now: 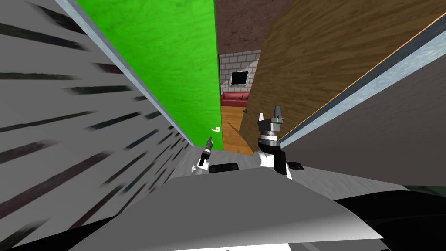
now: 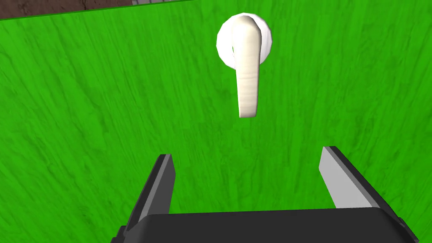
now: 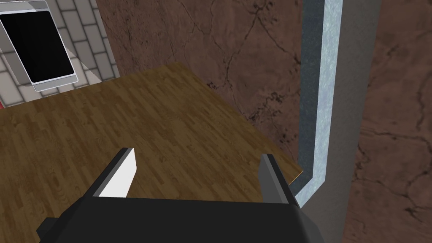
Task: Push the door open
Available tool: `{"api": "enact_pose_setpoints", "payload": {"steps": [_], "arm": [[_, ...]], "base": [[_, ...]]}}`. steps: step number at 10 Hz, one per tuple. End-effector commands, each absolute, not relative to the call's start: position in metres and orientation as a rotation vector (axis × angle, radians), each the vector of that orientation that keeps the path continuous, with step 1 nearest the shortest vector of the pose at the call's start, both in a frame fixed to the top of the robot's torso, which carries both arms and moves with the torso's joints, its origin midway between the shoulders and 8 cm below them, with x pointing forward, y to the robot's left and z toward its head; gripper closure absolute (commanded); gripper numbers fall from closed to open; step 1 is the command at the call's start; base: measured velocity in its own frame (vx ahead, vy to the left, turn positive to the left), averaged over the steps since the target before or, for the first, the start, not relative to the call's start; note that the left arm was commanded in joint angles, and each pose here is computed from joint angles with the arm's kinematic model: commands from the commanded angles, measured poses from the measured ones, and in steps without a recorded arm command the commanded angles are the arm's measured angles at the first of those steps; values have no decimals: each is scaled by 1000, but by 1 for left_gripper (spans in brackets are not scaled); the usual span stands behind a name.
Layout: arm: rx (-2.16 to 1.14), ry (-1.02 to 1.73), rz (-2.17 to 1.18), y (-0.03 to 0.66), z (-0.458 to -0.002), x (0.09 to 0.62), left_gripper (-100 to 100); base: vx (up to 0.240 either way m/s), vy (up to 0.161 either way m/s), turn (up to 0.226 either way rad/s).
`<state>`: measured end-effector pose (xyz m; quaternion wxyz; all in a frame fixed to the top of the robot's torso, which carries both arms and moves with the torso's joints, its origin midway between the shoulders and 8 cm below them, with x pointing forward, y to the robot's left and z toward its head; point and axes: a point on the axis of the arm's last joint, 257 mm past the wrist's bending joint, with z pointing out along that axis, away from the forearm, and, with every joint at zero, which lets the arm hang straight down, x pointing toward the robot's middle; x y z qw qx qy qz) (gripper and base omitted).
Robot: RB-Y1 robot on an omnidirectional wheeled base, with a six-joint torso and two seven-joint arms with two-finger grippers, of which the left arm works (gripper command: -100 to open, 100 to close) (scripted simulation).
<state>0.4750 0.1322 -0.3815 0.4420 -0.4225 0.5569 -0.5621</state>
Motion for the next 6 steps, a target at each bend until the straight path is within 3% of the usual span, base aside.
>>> {"api": "enact_pose_setpoints", "payload": {"steps": [1, 3, 6], "arm": [[-1061, 1396, -1400, 125, -388, 473, -100], [-1064, 1400, -1402, 122, -389, 474, -100], [-1049, 1410, -1366, 142, -392, 475, -100]], "base": [[108, 60, -40], [94, 54, -28], [157, -36, -24]]}}
